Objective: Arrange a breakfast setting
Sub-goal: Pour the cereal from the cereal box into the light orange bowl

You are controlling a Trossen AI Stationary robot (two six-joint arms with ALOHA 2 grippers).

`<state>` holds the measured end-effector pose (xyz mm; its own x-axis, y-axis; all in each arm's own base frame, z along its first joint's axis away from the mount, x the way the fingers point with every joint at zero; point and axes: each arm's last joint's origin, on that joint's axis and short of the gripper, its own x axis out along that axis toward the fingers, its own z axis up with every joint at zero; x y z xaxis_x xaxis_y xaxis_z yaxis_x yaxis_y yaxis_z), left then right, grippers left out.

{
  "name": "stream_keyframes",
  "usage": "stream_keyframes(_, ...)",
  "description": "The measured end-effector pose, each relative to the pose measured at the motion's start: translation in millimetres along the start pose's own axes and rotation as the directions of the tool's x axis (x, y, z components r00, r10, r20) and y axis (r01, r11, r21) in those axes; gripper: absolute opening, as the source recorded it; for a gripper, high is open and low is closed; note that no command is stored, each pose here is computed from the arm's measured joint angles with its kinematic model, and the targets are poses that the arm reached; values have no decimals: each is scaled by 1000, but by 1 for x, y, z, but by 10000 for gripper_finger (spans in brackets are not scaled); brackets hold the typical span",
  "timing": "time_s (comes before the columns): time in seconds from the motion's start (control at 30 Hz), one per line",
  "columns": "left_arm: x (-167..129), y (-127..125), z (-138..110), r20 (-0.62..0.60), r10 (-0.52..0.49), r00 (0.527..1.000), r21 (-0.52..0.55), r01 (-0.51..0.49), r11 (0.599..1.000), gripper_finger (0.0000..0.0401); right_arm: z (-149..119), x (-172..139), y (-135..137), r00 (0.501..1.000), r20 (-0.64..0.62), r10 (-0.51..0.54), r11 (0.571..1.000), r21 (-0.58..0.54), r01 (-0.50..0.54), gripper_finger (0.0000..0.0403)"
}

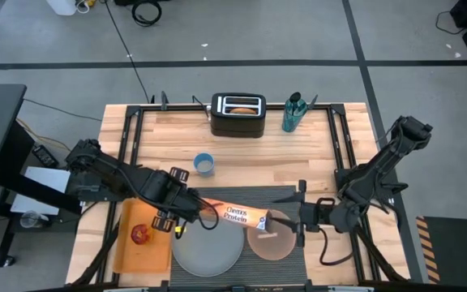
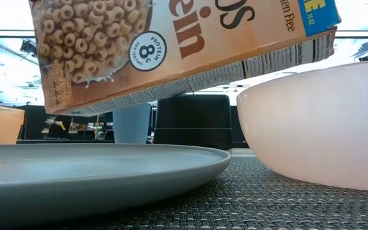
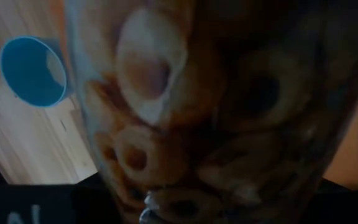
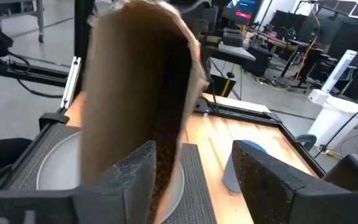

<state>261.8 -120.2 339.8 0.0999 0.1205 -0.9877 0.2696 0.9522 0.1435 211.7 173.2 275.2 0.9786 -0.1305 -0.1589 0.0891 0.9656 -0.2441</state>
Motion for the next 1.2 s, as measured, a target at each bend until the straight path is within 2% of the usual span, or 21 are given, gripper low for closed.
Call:
stream_keyframes(0.2,0,0,0,0,1,1000,-10,-1,1000,212,-7,17,-2,999,-18,-27,999,46,28,235)
stream_keyframes(0.43,0,0,0,0,3,1000,-10,-3,1000,212,-16,35,-7,998,-57,-25,993,116,31,220)
stream_keyframes(0.67,0,0,0,0,4,1000,-11,-4,1000,212,-25,51,-7,994,-83,71,987,151,-58,153)
stream_keyframes(0.93,0,2,0,1,6,1000,-12,-6,1000,213,-27,55,-9,993,-87,84,988,137,-72,13)
stream_keyframes(1.07,0,3,1,8,49,999,-48,-49,998,222,-25,53,-7,995,-75,63,990,131,-53,8)
stream_keyframes(1.2,0,4,1,16,71,997,-85,-70,994,246,-25,51,-6,996,-74,47,992,120,-38,6)
